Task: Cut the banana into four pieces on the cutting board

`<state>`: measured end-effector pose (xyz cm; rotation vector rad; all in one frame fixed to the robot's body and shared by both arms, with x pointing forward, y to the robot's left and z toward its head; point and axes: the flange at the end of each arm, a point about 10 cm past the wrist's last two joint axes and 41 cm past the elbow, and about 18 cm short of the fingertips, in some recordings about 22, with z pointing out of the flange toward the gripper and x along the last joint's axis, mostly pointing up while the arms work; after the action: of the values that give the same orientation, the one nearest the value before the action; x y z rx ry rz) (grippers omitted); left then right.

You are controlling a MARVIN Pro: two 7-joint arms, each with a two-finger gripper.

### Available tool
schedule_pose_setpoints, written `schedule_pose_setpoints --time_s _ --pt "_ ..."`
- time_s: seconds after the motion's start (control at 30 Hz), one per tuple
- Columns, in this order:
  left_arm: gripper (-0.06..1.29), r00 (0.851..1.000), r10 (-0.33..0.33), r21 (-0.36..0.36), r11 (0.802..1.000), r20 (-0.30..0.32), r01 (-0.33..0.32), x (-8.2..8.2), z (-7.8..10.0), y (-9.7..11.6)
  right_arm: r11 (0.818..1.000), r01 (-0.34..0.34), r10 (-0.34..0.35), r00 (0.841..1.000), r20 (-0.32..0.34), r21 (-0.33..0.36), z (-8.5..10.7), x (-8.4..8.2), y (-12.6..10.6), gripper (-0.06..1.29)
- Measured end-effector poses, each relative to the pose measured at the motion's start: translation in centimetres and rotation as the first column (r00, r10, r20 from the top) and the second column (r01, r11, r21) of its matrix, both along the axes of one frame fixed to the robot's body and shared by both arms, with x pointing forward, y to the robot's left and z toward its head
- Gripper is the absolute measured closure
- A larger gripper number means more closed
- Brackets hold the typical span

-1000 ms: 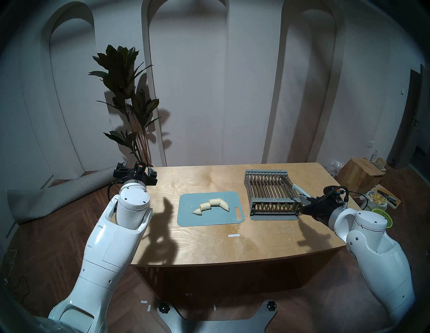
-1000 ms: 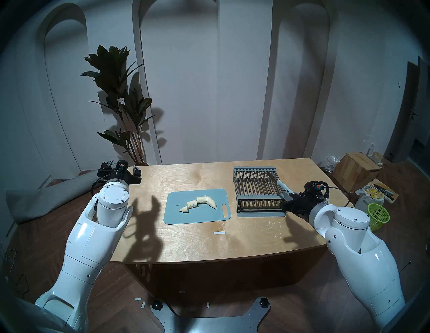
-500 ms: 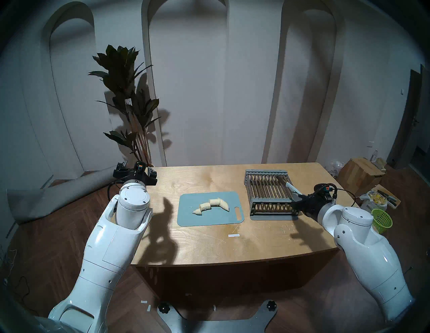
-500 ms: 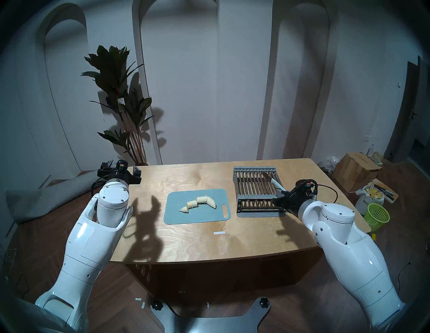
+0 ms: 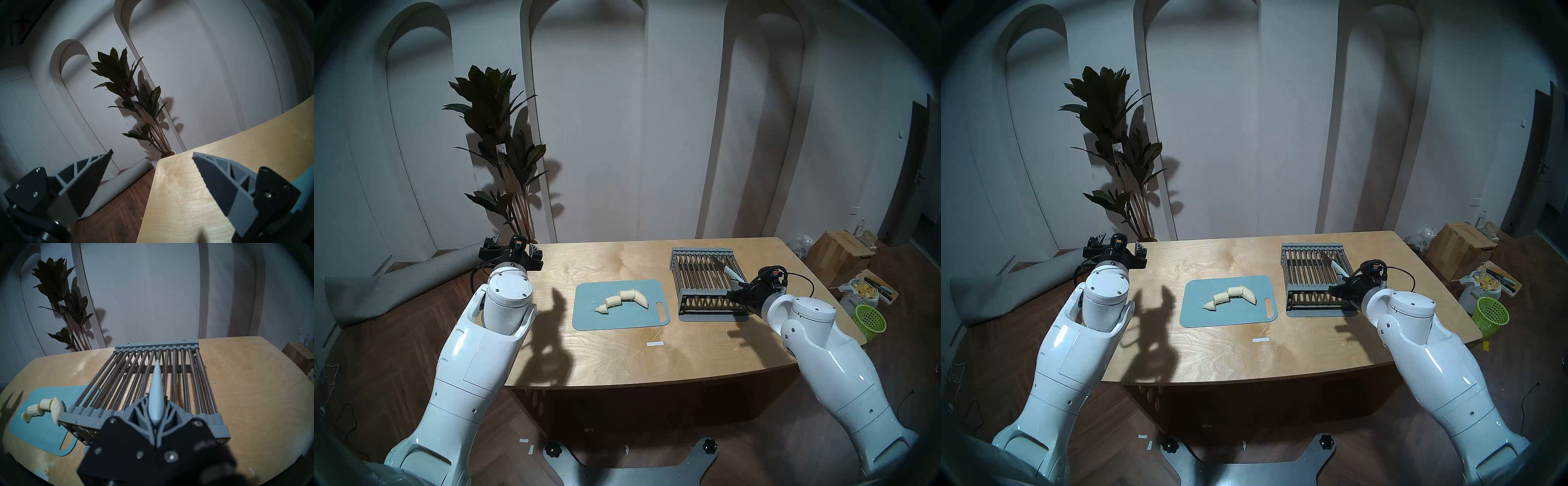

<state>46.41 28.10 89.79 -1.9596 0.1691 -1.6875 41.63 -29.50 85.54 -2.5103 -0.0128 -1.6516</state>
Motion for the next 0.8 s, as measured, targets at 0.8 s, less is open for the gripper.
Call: schedule_pose_setpoints --time_s 0.8 --pt "-0.02 1.0 0.0 0.0 1.0 0.001 0.0 0.0 0.0 0.0 0.999 -0.005 0.001 0.996 -0.092 -0.047 -1.2 5.4 2.1 1.26"
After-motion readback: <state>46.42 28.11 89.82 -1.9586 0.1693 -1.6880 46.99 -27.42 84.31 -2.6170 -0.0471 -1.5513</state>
